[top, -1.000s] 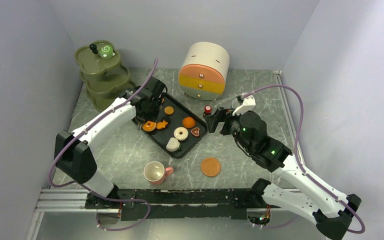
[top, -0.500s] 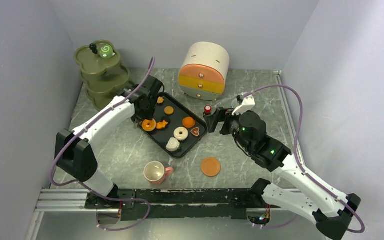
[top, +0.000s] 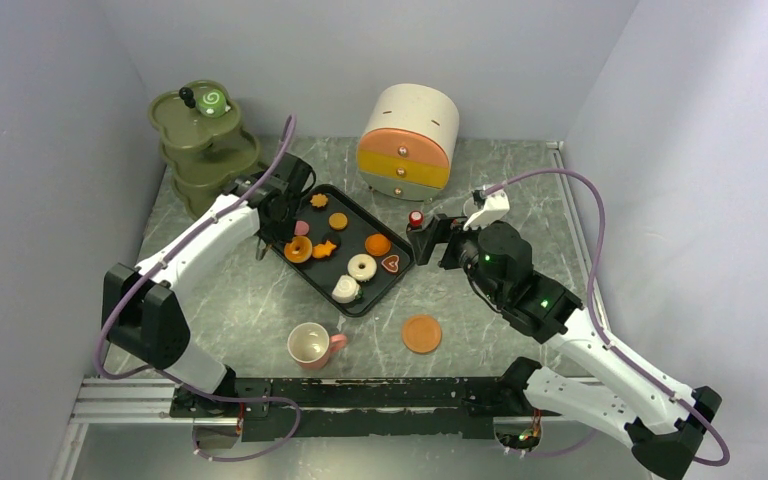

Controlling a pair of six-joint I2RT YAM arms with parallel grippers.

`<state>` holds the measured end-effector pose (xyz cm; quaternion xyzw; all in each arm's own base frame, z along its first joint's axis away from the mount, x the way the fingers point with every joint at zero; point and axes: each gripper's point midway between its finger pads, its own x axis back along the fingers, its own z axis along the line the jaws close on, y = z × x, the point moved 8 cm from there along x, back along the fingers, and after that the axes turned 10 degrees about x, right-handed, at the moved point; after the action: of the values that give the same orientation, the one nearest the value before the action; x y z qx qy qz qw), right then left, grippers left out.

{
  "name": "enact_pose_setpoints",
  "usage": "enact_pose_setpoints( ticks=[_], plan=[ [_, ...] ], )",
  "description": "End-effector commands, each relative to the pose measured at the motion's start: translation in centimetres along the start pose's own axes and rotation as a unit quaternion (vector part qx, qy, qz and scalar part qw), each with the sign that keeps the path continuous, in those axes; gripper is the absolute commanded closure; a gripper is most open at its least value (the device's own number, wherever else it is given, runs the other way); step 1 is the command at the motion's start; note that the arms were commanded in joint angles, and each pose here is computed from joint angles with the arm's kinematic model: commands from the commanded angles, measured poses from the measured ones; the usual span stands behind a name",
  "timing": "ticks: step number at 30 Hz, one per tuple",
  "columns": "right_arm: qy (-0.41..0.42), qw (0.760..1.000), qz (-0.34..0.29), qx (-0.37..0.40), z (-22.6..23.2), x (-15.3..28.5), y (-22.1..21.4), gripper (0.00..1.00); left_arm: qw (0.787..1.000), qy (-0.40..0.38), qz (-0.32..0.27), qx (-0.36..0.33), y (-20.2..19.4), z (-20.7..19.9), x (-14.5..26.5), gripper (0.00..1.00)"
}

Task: Serve the afternoon tea
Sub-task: Pick up the desert from the tray.

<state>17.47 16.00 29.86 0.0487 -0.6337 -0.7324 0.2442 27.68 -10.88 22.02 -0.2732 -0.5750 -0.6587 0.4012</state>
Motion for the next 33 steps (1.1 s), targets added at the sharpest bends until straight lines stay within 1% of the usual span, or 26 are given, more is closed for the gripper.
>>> enact_pose_setpoints(
  ticks=[1,16,33],
  plan=[
    [0.005,1.0,-0.01,0.0,0.1,-0.1,0.4,0.05,1.0,0.007,-0.004,0.003,-0.1,0.7,-0.1,0.48],
    [0.007,1.0,-0.011,-0.002,0.1,-0.1,0.4,0.05,1.0,-0.025,0.014,-0.006,-0.6,-0.3,-1.2,0.46],
    [0.01,1.0,-0.014,-0.001,0.3,-0.3,0.6,0.05,0.999,-0.023,0.03,-0.019,-1.0,-0.9,-2.7,0.46]
  ],
)
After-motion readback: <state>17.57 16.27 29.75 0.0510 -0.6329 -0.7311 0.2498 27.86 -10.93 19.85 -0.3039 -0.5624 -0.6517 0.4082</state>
